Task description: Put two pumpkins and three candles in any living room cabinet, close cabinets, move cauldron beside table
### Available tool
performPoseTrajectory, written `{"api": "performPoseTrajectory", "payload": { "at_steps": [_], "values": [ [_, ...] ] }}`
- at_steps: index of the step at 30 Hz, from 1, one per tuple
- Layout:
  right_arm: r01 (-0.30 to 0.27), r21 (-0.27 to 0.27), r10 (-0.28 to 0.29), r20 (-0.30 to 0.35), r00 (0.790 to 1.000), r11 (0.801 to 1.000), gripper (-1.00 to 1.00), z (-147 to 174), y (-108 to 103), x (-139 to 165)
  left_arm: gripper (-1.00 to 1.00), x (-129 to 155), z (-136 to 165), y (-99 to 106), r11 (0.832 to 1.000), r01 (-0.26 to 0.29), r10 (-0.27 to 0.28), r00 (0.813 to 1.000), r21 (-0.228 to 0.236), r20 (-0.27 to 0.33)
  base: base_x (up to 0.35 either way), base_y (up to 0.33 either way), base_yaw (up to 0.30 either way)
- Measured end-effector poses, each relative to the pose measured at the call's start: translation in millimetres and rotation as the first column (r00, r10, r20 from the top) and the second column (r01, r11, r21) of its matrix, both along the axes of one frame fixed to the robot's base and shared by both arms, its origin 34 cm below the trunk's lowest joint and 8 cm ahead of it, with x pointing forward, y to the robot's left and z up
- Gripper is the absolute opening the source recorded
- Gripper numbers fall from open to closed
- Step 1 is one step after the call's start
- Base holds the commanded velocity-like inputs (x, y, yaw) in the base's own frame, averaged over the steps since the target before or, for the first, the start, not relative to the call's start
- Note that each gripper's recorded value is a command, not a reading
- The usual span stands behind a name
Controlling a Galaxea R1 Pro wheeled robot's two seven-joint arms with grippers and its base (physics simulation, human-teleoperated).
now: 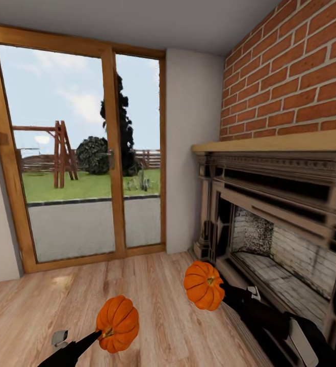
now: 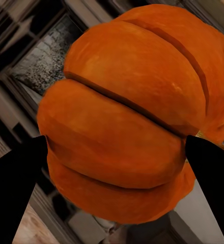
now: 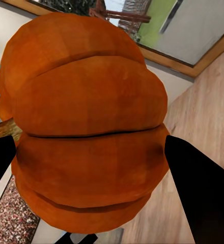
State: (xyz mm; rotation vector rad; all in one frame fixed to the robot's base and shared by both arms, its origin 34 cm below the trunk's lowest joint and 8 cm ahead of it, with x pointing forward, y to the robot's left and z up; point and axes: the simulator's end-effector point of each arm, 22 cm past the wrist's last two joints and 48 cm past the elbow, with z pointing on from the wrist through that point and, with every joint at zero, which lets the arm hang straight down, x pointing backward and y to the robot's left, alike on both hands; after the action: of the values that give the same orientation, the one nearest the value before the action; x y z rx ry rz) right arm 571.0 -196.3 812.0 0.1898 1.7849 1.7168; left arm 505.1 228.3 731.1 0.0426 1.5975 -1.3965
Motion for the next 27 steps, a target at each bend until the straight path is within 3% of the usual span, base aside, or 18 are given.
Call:
{"api": "performPoseTrajectory", "payload": {
  "at_steps": [27],
  "values": [
    [-0.001, 0.001, 0.001, -0.045, 0.999, 1.0, -1.0, 32.0, 0.8, 9.8, -1.0, 3.3, 38.8, -1.6, 1.0, 0.015, -0.015, 0.999, -0.013, -0.033, 0.0, 0.0, 0.0]
  ]
}}
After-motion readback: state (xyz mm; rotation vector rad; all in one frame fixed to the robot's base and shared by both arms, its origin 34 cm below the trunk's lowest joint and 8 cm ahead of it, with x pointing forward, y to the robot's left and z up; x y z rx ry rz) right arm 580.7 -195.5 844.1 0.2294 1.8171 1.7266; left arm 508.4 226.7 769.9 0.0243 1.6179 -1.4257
